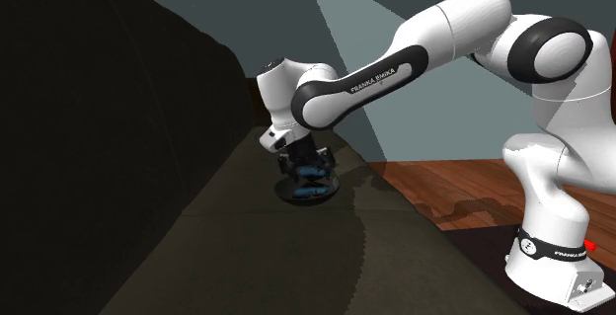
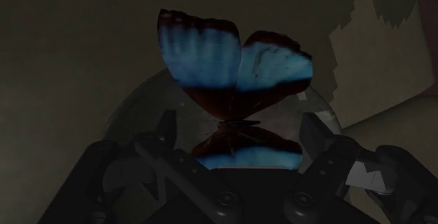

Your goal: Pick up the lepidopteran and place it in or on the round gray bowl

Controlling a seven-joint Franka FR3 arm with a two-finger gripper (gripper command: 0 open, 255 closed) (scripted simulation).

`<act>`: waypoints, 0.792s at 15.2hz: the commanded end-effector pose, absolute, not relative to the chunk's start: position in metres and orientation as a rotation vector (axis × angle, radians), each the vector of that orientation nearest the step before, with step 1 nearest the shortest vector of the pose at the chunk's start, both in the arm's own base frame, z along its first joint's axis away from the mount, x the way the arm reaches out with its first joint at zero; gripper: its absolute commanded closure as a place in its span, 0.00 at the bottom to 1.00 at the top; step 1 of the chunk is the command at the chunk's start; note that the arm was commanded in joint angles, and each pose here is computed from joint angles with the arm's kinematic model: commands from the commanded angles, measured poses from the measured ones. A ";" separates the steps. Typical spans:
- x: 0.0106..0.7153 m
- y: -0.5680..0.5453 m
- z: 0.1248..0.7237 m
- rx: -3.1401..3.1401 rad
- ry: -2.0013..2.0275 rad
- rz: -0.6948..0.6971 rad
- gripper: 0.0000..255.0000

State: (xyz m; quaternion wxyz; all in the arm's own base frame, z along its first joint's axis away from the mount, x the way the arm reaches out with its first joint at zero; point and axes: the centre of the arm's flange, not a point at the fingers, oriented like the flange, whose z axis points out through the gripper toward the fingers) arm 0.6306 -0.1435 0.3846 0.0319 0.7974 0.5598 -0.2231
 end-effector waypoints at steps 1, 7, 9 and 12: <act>0.630 -0.144 0.383 2.455 1.724 -0.686 0.00; 0.630 -0.144 0.383 2.455 1.724 -0.686 1.00; 0.630 -0.144 0.383 2.455 1.724 -0.686 1.00; 0.630 -0.144 0.383 2.455 1.724 -0.686 1.00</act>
